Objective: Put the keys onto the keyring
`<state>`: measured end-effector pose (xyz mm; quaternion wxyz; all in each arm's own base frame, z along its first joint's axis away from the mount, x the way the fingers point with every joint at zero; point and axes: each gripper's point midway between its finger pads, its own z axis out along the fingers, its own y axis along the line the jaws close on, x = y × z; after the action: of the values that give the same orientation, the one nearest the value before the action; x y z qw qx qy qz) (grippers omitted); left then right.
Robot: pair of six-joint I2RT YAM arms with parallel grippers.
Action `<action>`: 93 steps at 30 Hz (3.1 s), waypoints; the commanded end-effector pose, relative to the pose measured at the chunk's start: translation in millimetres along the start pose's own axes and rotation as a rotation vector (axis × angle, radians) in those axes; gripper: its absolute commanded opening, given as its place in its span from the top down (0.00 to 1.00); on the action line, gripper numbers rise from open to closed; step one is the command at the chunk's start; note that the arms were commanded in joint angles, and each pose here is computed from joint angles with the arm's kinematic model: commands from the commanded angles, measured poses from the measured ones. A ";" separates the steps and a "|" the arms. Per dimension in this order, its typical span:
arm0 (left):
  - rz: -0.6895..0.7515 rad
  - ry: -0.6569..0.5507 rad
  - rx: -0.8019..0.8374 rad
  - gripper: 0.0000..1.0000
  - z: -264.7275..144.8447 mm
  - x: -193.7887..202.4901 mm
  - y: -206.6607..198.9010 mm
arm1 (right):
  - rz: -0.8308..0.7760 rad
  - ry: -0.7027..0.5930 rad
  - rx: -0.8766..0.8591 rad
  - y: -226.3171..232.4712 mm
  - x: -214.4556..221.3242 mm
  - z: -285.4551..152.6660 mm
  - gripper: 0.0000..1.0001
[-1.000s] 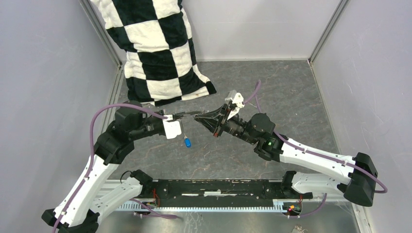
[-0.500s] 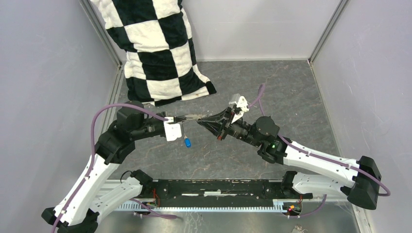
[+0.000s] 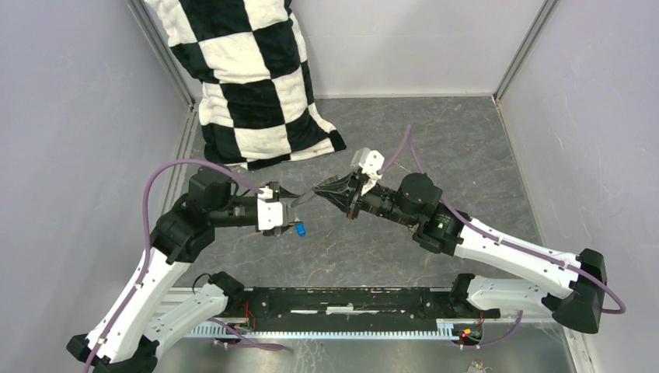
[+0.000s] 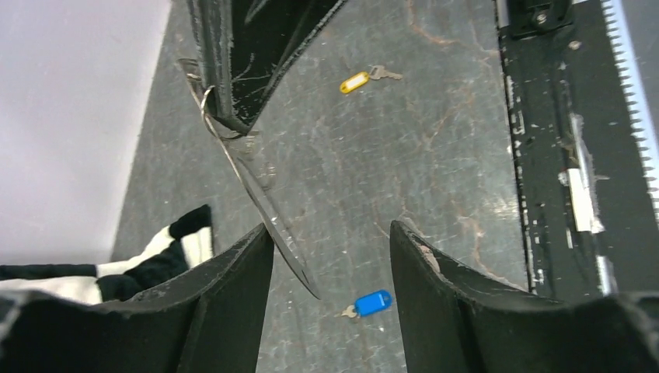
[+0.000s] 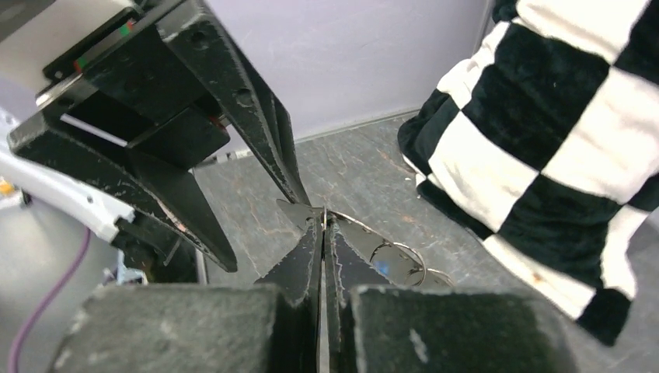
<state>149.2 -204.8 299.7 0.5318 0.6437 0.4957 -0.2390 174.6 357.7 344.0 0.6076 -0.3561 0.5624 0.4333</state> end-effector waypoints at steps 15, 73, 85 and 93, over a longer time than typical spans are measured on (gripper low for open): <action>-0.162 -0.077 0.108 0.44 -6.8 -38.6 -10.6 | -0.400 0.424 -0.351 24.0 20.7 -13.1 0.99; -0.327 -0.144 0.231 0.79 9.2 -37.3 -30.4 | -0.180 0.034 -0.487 71.0 4.9 1.0 0.99; -0.283 -0.139 0.212 0.98 5.8 -35.6 -31.1 | -0.159 0.058 -0.535 78.5 11.4 -1.9 0.96; -0.254 -0.101 0.199 0.98 3.5 -24.3 -35.2 | -0.202 0.119 -0.492 69.7 13.4 -9.2 0.66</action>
<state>108.4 -217.7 290.5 0.4216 0.5893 0.5613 -0.3998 108.1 379.2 305.8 0.4829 -0.5666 0.4619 0.4822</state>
